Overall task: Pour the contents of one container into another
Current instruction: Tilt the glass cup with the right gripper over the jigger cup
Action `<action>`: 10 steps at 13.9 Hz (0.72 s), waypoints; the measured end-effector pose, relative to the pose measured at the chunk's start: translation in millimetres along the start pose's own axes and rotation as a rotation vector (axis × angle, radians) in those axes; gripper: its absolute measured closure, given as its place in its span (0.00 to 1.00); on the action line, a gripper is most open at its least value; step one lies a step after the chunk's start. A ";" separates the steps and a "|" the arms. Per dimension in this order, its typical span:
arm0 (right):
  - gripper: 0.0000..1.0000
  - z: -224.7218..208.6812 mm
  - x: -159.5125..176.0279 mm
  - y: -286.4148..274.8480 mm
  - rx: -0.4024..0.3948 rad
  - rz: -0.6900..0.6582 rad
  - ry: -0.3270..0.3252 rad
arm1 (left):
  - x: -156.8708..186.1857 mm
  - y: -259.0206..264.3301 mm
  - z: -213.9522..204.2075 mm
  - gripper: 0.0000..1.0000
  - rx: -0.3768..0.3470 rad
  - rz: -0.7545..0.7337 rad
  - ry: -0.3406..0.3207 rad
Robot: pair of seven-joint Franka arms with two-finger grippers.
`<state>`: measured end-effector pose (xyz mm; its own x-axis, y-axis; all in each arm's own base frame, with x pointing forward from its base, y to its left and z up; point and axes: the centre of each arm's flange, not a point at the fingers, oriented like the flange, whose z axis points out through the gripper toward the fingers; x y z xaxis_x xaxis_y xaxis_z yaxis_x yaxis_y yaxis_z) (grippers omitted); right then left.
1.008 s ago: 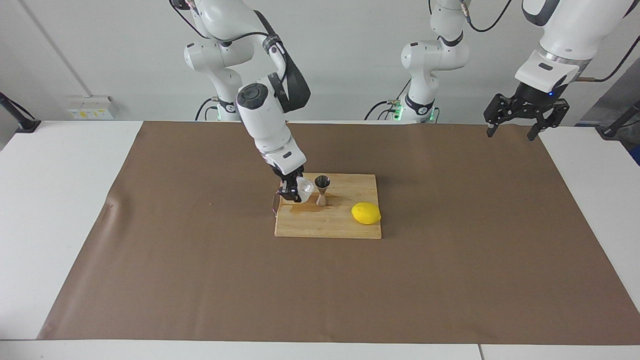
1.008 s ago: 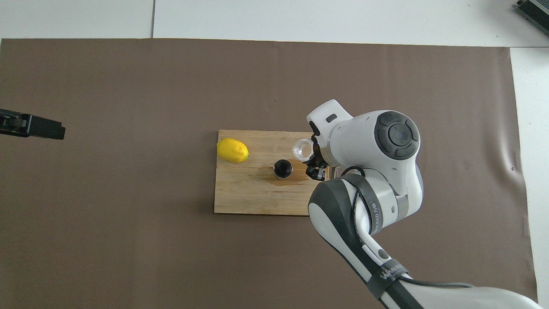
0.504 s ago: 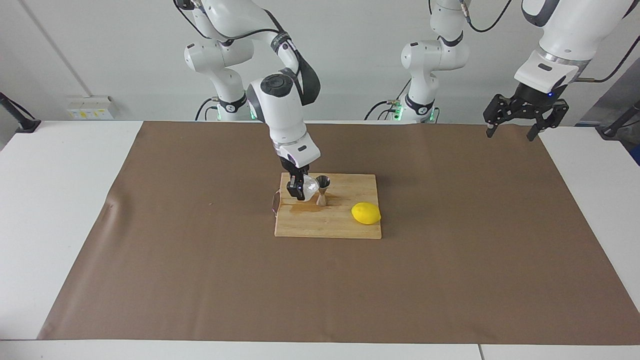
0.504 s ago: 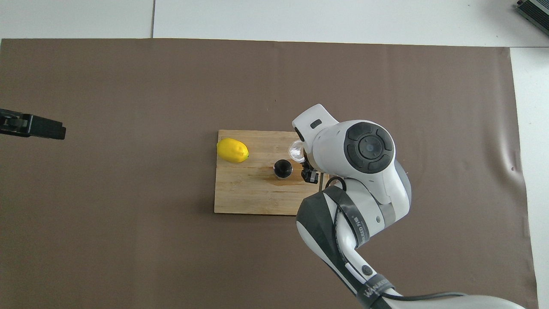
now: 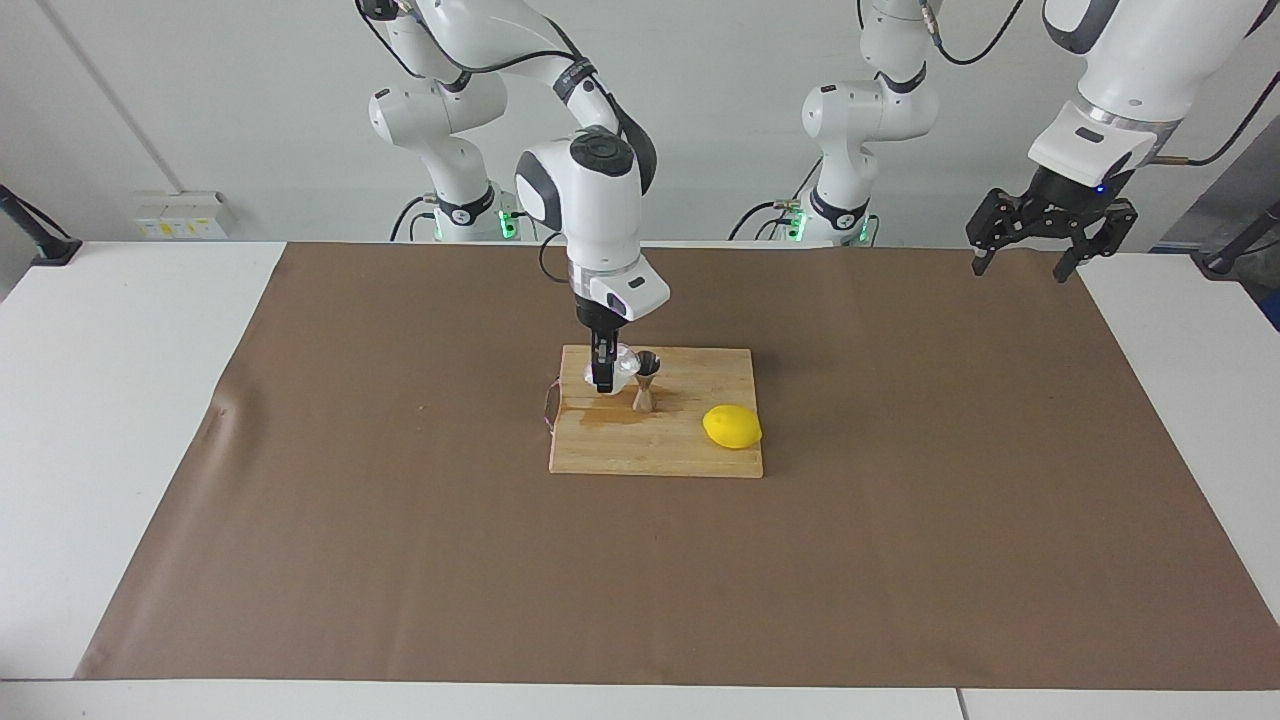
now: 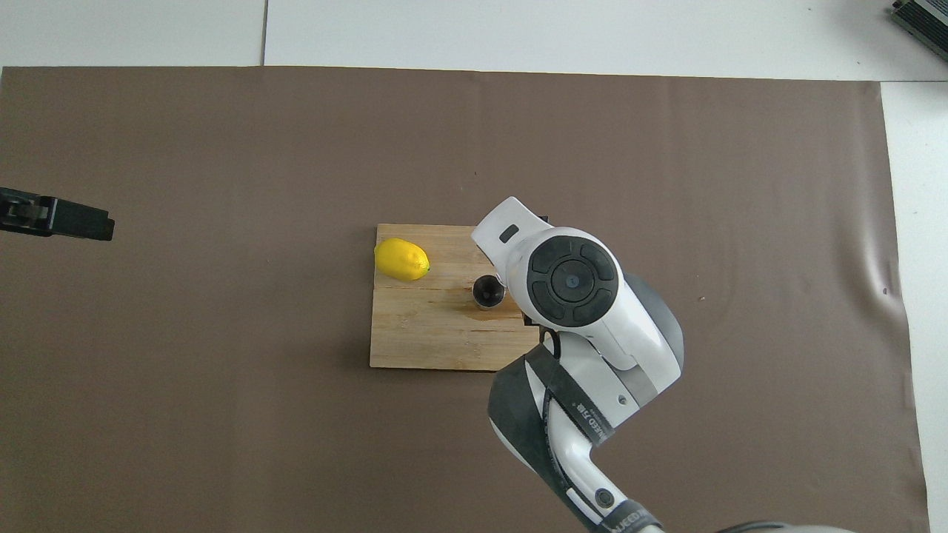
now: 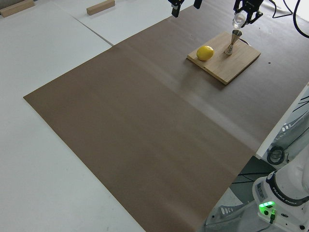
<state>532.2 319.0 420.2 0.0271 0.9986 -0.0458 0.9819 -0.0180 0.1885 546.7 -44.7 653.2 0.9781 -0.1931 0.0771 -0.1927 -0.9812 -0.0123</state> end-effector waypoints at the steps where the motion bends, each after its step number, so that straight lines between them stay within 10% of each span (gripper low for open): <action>1: 0.49 1.2 3.7 -2.3 -0.009 -0.022 -0.015 | 0.0 0.0 0.1 0.00 0.000 0.000 0.000; 10: 0.49 -1.5 24.6 -14.7 -0.101 -0.174 -0.117 | 0.5 2.1 0.6 0.00 0.000 0.004 -0.001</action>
<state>518.1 343.9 417.8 -0.1135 0.9734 -0.1988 0.9500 0.1649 0.2651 546.8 -46.8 652.6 0.9774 -0.1970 0.0762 -0.1966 -0.9804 -0.0122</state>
